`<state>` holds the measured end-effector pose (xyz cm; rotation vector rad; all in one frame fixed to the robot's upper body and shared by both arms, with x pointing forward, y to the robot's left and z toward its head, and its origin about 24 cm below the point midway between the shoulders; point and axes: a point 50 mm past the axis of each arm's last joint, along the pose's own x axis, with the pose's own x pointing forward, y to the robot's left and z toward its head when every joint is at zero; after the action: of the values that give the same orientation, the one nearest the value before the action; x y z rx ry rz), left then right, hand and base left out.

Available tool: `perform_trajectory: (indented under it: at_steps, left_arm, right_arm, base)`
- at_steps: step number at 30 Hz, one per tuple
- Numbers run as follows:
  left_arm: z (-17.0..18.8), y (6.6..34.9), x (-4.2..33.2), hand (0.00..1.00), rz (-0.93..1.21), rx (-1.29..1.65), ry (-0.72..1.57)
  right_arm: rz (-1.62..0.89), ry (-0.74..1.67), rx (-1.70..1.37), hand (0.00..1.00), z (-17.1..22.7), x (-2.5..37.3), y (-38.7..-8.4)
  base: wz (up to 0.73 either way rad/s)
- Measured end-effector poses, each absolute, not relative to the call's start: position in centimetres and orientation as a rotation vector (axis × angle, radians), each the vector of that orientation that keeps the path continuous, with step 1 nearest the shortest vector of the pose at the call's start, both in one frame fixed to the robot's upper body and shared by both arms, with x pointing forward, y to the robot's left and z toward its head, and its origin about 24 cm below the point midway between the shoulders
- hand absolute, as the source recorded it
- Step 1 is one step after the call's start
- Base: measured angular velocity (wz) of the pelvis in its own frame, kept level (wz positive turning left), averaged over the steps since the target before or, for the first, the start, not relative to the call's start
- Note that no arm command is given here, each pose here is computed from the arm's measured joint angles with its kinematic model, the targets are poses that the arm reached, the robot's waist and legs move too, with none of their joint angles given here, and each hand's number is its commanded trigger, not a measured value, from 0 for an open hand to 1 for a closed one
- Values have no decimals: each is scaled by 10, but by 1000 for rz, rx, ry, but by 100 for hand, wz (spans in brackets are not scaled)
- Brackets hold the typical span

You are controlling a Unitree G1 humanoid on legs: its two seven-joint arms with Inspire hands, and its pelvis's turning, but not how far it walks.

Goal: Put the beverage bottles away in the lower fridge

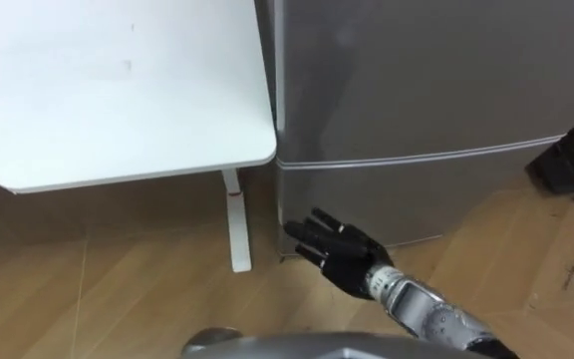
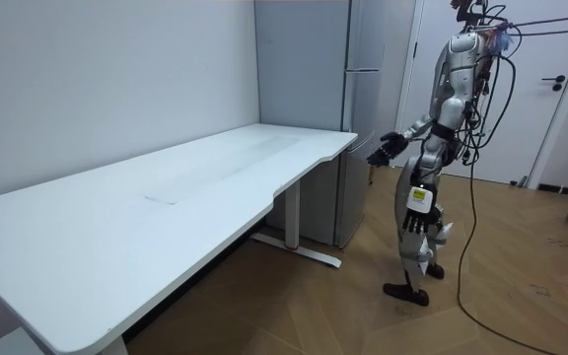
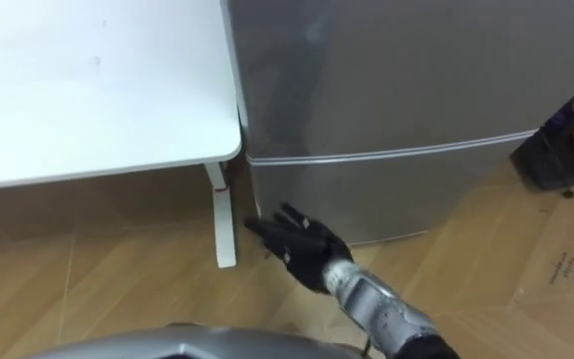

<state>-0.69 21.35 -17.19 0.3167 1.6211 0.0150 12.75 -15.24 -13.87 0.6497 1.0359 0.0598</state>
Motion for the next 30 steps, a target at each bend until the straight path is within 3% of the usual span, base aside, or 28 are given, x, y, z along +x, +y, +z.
perform_trajectory:
  at_steps: [7, 13, 30]
  left_arm:
    - [-167, 235, -21, 0, 179, 241, 1632]
    - [-166, 247, -23, 0, 226, 215, 1637]
    - [-166, 247, -22, 0, 214, 233, 1644]
  right_arm:
    - [-292, 1322, 351, 0, -163, 46, -239]
    - [-432, 1412, 359, 0, -165, 15, -253]
    - [-412, 1533, 173, 0, -164, 2, -261]
  base:
    - [18]
    - [30]
    - [15]
